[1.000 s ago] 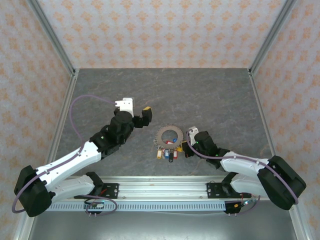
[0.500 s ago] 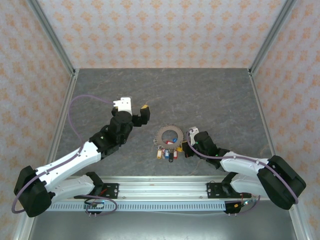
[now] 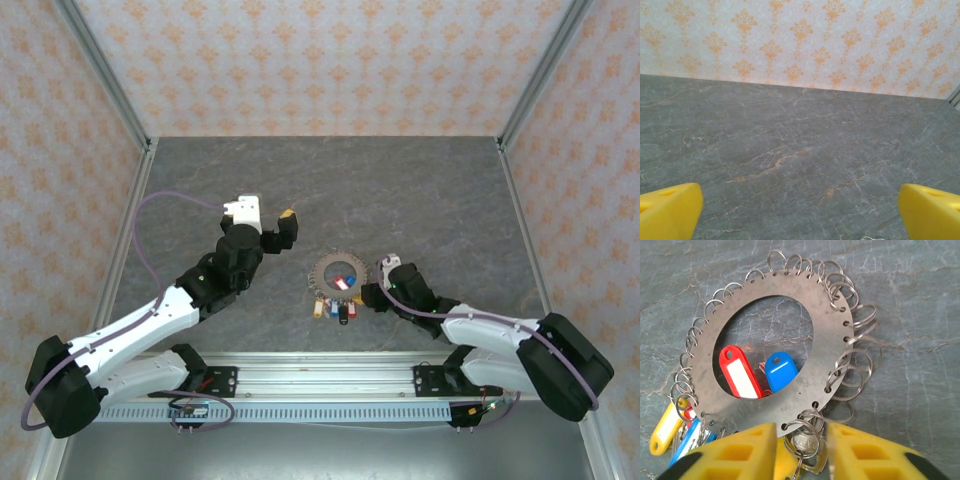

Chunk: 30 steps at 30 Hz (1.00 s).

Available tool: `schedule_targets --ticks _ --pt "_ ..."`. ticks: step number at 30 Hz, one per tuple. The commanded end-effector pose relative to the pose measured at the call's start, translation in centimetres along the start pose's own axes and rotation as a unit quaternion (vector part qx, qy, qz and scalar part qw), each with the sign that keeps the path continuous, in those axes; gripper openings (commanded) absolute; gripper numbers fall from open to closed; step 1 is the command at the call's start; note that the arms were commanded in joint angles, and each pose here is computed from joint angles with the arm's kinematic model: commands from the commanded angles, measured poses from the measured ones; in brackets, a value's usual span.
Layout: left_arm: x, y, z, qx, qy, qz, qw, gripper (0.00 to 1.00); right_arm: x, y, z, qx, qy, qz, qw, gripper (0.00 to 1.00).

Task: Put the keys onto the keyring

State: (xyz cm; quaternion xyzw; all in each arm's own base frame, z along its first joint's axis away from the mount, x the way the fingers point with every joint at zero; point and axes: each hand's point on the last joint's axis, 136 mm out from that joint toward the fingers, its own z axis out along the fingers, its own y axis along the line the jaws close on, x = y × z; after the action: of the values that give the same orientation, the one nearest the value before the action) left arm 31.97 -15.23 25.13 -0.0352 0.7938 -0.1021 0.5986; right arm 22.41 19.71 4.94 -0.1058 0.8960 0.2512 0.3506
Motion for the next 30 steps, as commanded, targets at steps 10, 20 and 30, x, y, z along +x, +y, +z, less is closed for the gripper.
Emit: schedule_targets --ticks 10,20,30 --pt "3.6 0.0 1.1 0.016 0.088 -0.048 0.995 1.0 -4.4 -2.6 -3.4 0.053 0.004 0.195 0.979 0.54" --pt "11.9 -3.1 3.1 0.047 0.277 -0.058 0.958 0.98 -3.6 -3.1 1.1 0.077 0.148 0.251 0.953 0.5" --pt "16.8 -5.0 4.3 0.065 0.348 -0.097 0.93 0.9 -2.1 -3.6 2.8 0.083 0.192 0.259 0.943 0.44"
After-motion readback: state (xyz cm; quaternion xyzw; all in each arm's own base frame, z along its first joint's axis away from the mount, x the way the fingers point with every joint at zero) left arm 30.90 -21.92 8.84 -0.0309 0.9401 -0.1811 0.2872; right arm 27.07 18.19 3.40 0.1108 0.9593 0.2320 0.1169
